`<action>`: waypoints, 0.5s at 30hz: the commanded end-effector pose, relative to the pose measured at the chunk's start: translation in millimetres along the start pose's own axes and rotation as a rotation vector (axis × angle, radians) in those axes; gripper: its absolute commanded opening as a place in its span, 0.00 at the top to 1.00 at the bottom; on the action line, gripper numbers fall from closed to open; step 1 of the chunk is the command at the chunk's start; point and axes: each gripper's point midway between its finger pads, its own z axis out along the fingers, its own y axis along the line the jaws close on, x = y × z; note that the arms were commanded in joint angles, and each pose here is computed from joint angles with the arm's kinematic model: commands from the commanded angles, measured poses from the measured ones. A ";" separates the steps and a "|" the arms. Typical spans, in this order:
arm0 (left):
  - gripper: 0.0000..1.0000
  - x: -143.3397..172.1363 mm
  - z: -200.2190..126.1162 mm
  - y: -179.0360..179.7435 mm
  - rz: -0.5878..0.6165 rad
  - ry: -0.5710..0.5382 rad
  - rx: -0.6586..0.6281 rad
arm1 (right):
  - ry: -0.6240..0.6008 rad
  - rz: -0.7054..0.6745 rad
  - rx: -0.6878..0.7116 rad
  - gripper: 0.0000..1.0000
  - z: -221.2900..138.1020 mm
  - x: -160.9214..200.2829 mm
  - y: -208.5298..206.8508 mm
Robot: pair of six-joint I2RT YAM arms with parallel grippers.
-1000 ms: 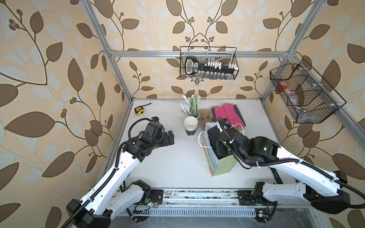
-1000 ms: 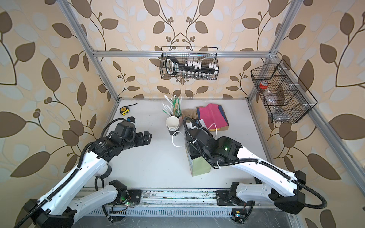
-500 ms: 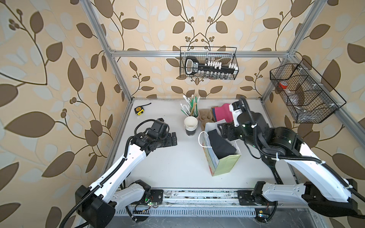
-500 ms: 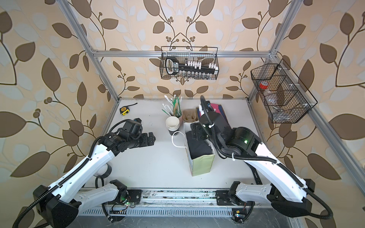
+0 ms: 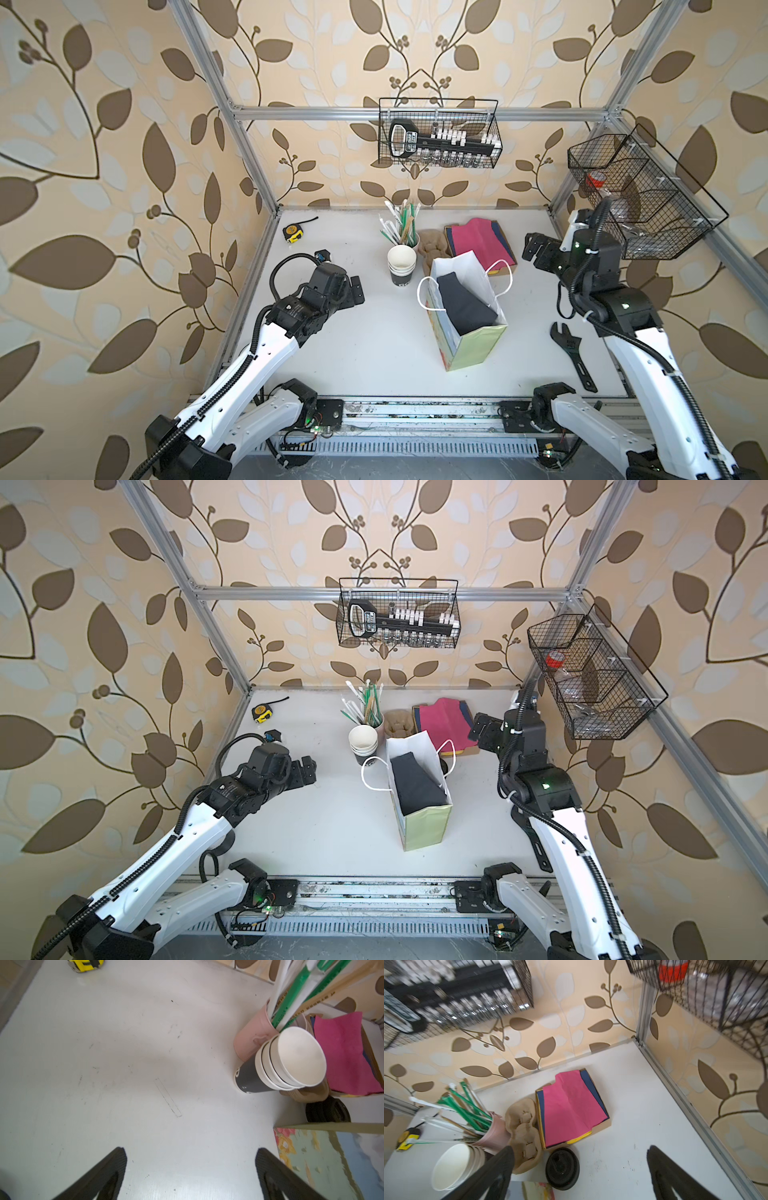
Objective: Pack a coffee takeout order
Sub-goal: Reset both arms
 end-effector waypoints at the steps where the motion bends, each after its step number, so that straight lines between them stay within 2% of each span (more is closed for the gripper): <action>1: 0.01 -36.7 1.1 26.1 -0.020 -0.217 -0.150 | -0.166 0.048 0.035 0.00 13.1 -10.0 -15.5; 6: 0.01 -35.3 25.3 39.1 0.100 -0.256 -0.270 | -0.298 -0.035 0.043 0.00 38.8 25.2 -28.6; 10: 0.01 -33.2 40.5 45.2 0.118 -0.276 -0.317 | -0.289 -0.109 0.136 0.00 63.6 57.3 -49.0; 15: 0.01 -32.9 63.7 57.3 0.146 -0.299 -0.335 | -0.336 -0.145 0.149 0.00 80.2 90.1 -60.2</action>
